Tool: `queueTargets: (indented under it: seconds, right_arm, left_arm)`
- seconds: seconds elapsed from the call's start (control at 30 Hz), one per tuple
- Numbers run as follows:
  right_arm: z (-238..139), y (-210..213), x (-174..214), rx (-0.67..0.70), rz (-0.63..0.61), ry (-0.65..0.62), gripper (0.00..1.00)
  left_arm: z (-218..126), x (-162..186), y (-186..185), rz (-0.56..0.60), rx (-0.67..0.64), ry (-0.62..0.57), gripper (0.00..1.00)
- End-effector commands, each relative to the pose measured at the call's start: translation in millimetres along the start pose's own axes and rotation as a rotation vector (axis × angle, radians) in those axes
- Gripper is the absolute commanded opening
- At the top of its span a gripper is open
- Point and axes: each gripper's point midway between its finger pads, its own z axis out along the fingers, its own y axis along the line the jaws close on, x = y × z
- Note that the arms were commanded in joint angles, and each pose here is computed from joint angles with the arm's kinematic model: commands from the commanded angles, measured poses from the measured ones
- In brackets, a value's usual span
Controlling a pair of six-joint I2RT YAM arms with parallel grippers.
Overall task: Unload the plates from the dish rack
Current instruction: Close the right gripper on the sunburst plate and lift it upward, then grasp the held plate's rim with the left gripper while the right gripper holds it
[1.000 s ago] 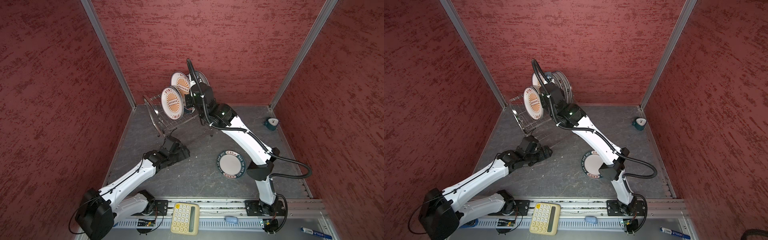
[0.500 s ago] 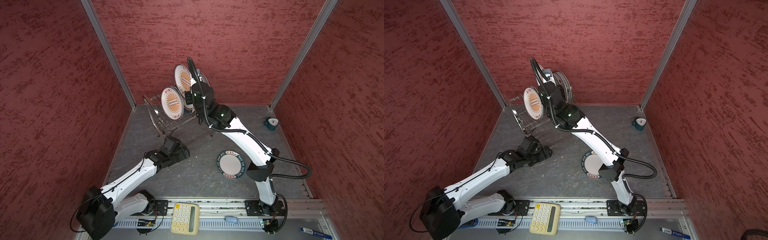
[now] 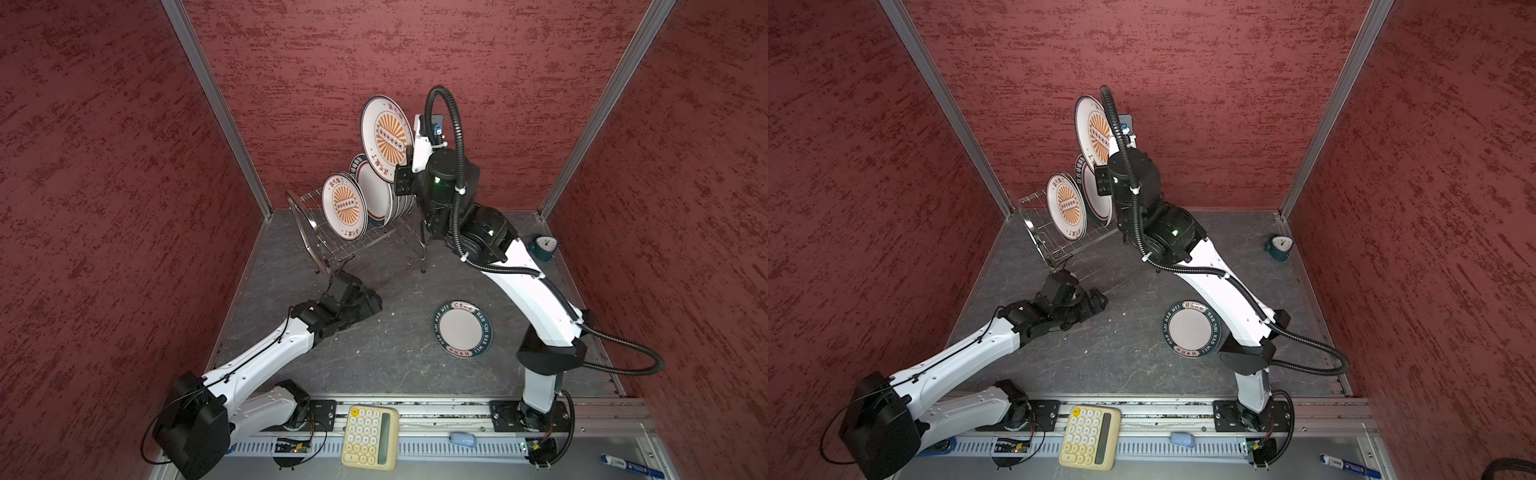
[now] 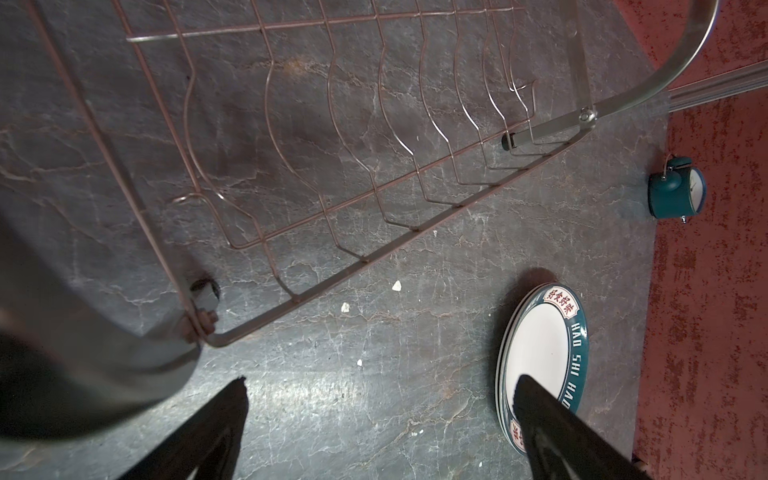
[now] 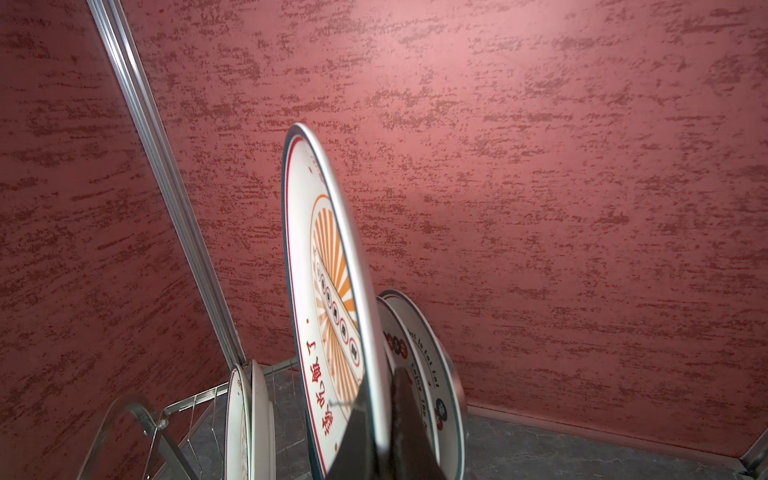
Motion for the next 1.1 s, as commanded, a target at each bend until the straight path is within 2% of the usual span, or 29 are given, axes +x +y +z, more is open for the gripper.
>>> queueTargets:
  seconds: [0.0,0.2,0.33,0.57,0.87,1.07]
  right_arm:
    - [-22,-27,-34,0.057,0.035,-0.084,0.0]
    - [-52,-81,-29,0.186,0.028,-0.067,0.0]
    - [-81,-131,-8,0.28,0.077,-0.031,0.0]
    - [-123,-194,77,0.369,0.202,0.122,0.0]
    - [-148,-213,206,0.314,0.354,0.459,0.0]
    - [-154,-196,265,0.167,0.484,0.632,0.0]
  left_arm:
    - [0,-1,-14,0.042,0.041,-0.005,0.99]
    - [-4,2,-33,0.185,0.028,-0.022,0.99]
    - [-5,5,-50,0.218,0.071,-0.024,0.99]
    - [0,12,-70,0.256,0.146,-0.011,0.99]
    - [17,29,-100,0.309,0.263,0.067,0.99]
    - [25,32,-113,0.316,0.303,0.093,0.99]
